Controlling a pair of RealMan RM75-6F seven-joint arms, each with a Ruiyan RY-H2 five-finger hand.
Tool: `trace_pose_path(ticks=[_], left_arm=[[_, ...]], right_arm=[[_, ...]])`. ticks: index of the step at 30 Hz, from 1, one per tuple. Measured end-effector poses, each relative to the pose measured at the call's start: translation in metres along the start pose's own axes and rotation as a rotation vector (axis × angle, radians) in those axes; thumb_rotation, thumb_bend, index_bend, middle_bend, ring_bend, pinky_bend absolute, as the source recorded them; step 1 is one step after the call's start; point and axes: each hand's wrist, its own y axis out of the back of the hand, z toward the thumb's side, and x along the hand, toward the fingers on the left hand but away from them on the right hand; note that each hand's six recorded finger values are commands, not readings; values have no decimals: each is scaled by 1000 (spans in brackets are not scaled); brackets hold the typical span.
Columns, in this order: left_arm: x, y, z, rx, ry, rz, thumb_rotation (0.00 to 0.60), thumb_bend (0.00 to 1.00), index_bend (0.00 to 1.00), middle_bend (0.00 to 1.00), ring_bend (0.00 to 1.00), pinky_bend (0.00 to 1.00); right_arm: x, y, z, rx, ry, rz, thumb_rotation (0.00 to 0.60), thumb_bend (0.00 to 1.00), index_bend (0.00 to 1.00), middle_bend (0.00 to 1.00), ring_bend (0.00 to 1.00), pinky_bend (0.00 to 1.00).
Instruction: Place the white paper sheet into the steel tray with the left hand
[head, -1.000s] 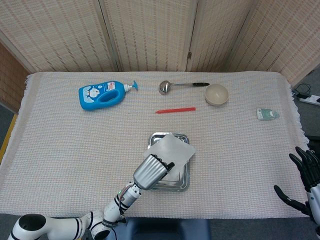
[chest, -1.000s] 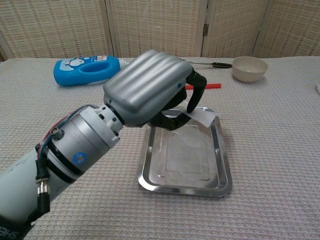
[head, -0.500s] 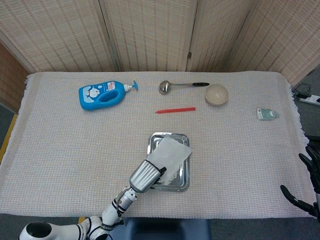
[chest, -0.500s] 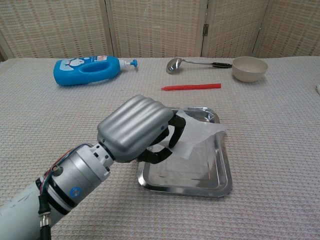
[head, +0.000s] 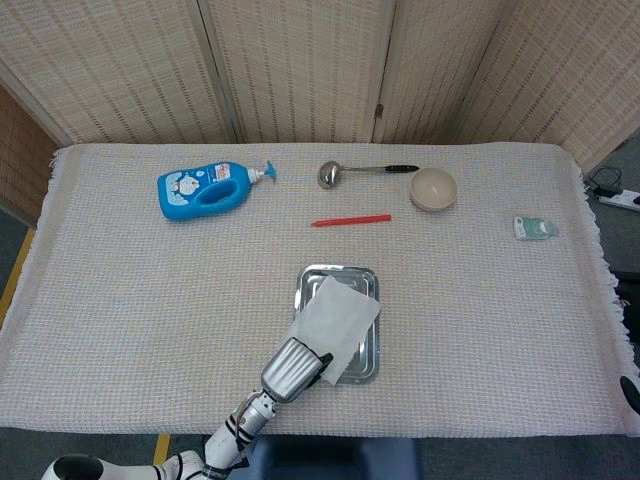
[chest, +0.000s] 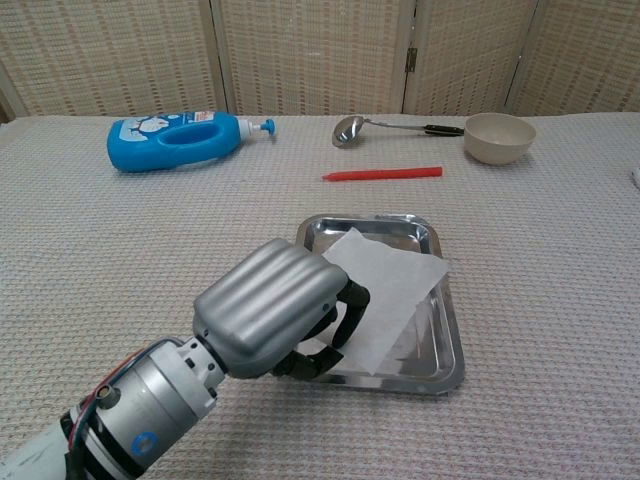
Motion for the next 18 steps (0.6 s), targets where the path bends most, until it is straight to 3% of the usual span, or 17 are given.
trace_pose_path(ticks=[3, 6, 12, 18], left_arm=[[0, -5, 5, -8, -4, -10, 600, 343, 506, 1000, 1000, 1000], [1, -6, 8, -25, -5, -10, 600, 220, 378, 1000, 1000, 1000], [10, 0, 4, -46, -12, 1, 600, 126, 227, 1000, 1000, 1000], [16, 13, 2, -71, -8, 12, 600, 104, 210, 1000, 1000, 1000]], right_arm=[[0, 0, 0, 9, 1, 0, 600, 325, 0, 0, 0, 0], [1, -2, 1, 10, 2, 5, 600, 324, 0, 0, 0, 0], [-2, -14, -2, 15, -16, 37, 600, 324, 0, 0, 0, 0], [-4, -23, -1, 26, -18, 54, 600, 324, 0, 0, 0, 0]])
